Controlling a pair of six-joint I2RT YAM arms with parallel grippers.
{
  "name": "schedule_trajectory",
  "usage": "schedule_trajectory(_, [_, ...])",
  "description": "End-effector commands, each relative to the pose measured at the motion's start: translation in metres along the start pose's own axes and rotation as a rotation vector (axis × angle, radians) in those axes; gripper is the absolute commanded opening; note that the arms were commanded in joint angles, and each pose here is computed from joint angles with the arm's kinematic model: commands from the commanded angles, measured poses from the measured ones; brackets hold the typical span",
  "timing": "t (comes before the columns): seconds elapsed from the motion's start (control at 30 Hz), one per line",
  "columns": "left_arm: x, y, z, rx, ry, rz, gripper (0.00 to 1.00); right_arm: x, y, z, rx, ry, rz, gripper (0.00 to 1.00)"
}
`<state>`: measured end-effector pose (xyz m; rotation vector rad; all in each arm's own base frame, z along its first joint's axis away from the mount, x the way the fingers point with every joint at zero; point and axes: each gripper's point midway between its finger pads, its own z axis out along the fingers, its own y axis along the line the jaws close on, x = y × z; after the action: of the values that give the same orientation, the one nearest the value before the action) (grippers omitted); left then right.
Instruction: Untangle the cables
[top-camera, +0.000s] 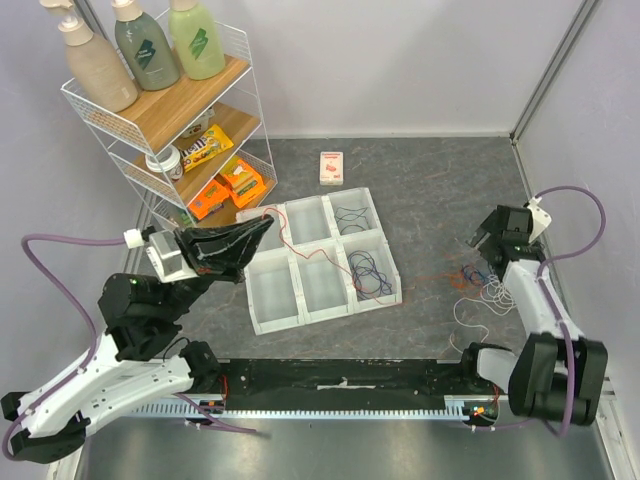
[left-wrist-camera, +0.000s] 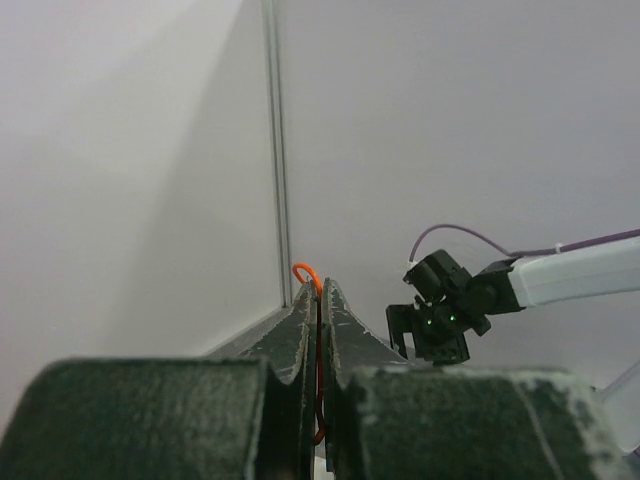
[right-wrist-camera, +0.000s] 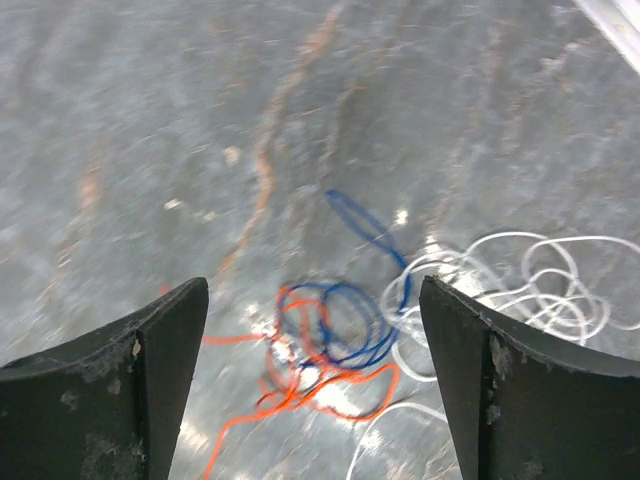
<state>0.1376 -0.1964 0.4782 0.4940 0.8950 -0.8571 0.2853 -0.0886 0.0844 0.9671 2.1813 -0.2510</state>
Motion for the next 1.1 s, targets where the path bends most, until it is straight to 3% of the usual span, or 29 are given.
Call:
schedule_trajectory(0.0, [0.004,-0.006,0.008,0.037,0.006,-0.012,0.02,0.013,0.03,-0.035,-0.202,0.063,-0.05,0.92])
schedule_trajectory(0.13, [0.009,-0.007,0.01,0.038,0.016,-0.013,0.02,0.036,0.04,-0.06,-0.313,0.148,-0.052,0.86])
schedule_trajectory(0.3, [0.013,-0.009,0.012,0.052,0.027,-0.012,0.02,0.068,0.051,-0.079,-0.436,0.25,0.135,0.83])
schedule_trajectory(0.43, [0.013,-0.012,0.012,0.06,0.029,-0.039,0.02,0.097,0.062,-0.065,-0.454,0.357,0.309,0.77])
schedule_trajectory(0.57, [0.014,-0.012,0.012,0.059,0.032,-0.042,0.02,0.127,0.07,-0.051,-0.444,0.5,0.364,0.73])
schedule_trajectory(0.83, [0.011,-0.018,0.011,0.088,0.025,-0.058,0.02,0.132,0.076,-0.023,-0.401,0.484,0.482,0.66])
schedule_trajectory(0.93, [0.01,-0.019,0.011,0.096,0.025,-0.061,0.02,0.131,0.076,-0.012,-0.383,0.464,0.507,0.43])
schedule_trajectory(1.0, [0.01,-0.02,0.011,0.1,0.026,-0.064,0.02,0.126,0.085,-0.007,-0.419,0.449,0.499,0.18])
schedule_trajectory(1.07, [0.011,-0.019,0.011,0.093,0.027,-0.062,0.02,0.118,0.096,-0.01,-0.478,0.452,0.444,0.01])
